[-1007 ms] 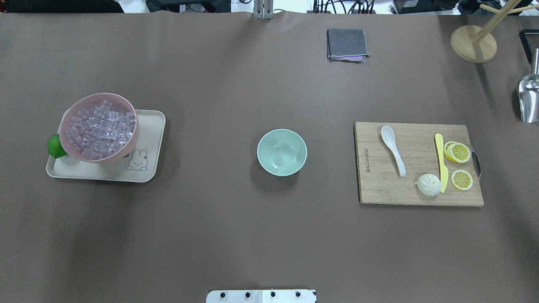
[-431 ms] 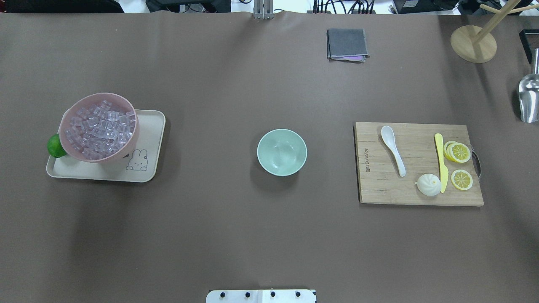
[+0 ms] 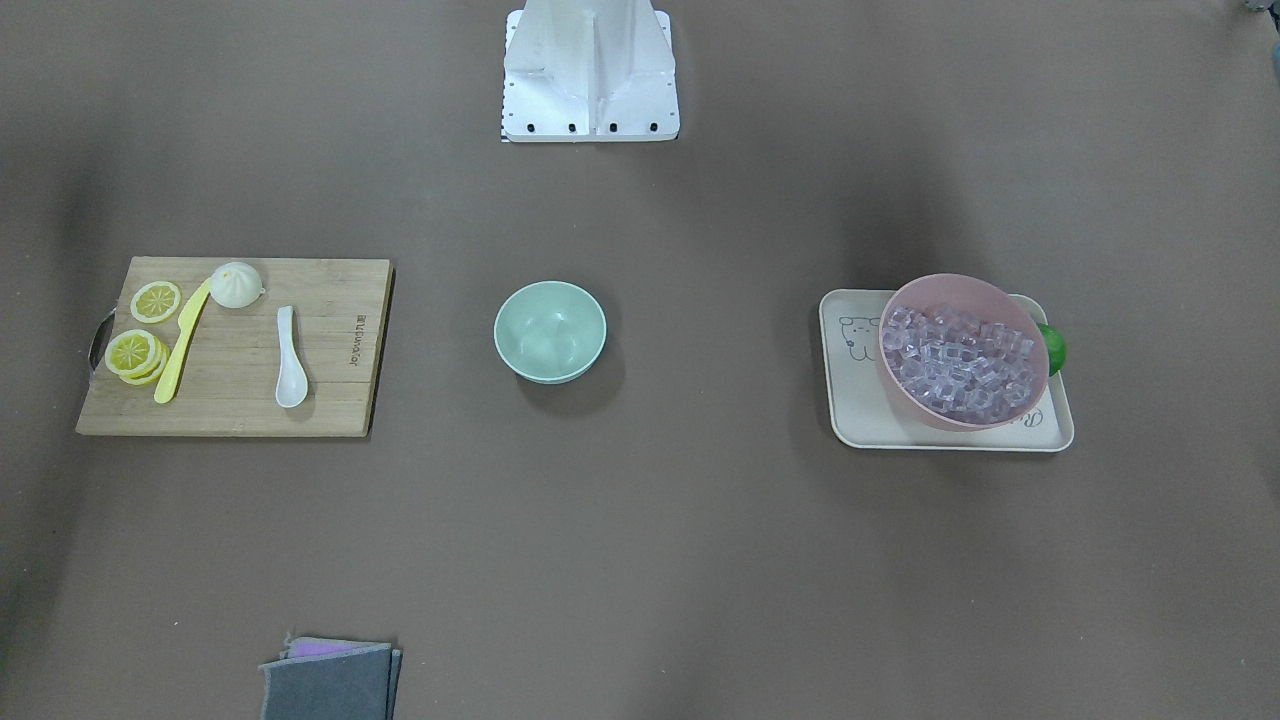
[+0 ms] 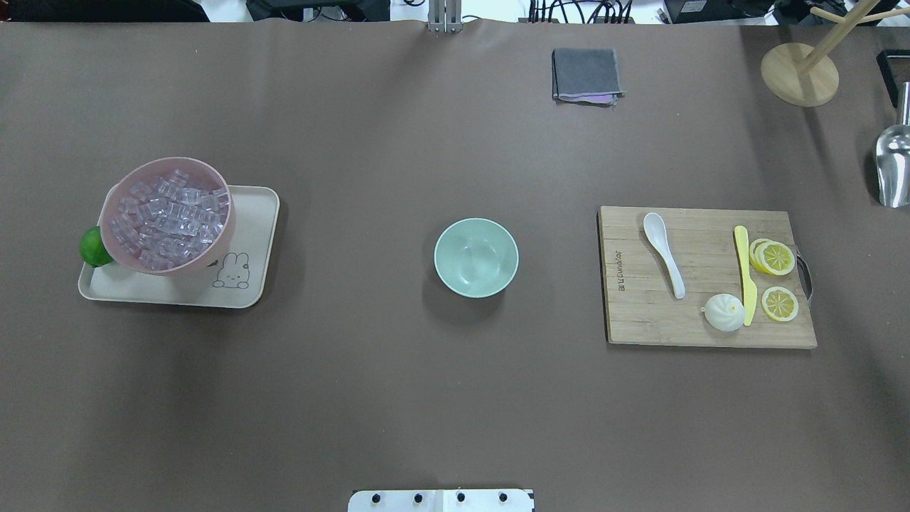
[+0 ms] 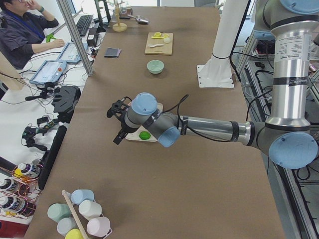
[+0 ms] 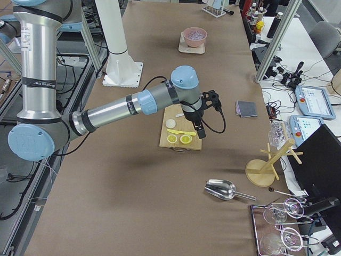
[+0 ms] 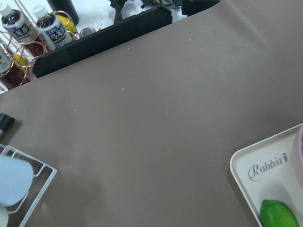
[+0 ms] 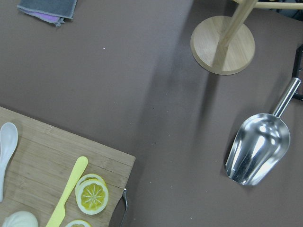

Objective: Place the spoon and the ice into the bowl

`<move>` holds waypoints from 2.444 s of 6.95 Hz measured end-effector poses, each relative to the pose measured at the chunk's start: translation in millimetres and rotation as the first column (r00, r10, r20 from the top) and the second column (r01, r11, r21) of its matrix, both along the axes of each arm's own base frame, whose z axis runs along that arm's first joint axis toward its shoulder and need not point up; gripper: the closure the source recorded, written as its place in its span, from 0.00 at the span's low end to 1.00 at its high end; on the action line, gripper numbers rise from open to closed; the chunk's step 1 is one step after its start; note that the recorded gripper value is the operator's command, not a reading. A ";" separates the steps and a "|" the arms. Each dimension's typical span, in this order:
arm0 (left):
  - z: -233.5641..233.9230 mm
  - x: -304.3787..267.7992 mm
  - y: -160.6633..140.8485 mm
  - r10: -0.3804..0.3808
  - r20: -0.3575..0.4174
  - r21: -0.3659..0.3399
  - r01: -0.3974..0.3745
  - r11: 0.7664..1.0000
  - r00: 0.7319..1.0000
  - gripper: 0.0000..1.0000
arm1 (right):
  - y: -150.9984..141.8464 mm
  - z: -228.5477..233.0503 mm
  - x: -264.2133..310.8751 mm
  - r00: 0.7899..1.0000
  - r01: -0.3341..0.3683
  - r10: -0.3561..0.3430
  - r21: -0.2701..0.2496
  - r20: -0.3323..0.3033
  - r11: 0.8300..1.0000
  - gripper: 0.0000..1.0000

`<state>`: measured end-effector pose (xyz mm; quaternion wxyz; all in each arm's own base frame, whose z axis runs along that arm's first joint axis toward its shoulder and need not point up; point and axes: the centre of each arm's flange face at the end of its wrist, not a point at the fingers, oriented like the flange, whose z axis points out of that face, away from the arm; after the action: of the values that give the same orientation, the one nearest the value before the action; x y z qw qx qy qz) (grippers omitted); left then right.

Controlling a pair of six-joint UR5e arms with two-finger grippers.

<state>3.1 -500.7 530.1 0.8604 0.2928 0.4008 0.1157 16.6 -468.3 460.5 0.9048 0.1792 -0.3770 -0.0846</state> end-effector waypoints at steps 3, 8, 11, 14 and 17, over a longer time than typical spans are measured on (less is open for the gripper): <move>-40.0 76.4 2.2 -0.006 -0.152 -0.088 -0.008 0.996 0.988 0.01 | -15.3 -36.3 -96.5 0.992 -0.116 0.121 -0.092 0.048 0.989 0.00; -97.7 215.3 29.1 -0.056 -0.201 -0.154 0.025 0.988 0.978 0.03 | -5.0 -64.2 -182.4 0.966 -0.238 0.251 -0.157 0.064 0.959 0.00; -84.6 253.7 25.6 -0.064 -0.158 -0.157 0.039 0.987 0.985 0.29 | -4.1 -66.3 -185.2 0.965 -0.240 0.253 -0.156 0.066 0.958 0.00; -70.9 260.7 15.3 -0.091 -0.120 -0.155 0.072 0.985 0.989 0.29 | -4.3 -65.0 -187.8 0.965 -0.245 0.256 -0.150 0.057 0.958 0.00; -63.6 265.0 11.9 -0.100 -0.103 -0.159 0.082 0.984 0.990 0.29 | -4.2 -64.4 -189.1 0.965 -0.244 0.255 -0.150 0.055 0.958 0.00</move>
<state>268.1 -488.8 466.6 0.8613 0.2491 0.4420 0.0284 -172.5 -472.5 396.1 0.9041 0.1635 -0.3897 0.0640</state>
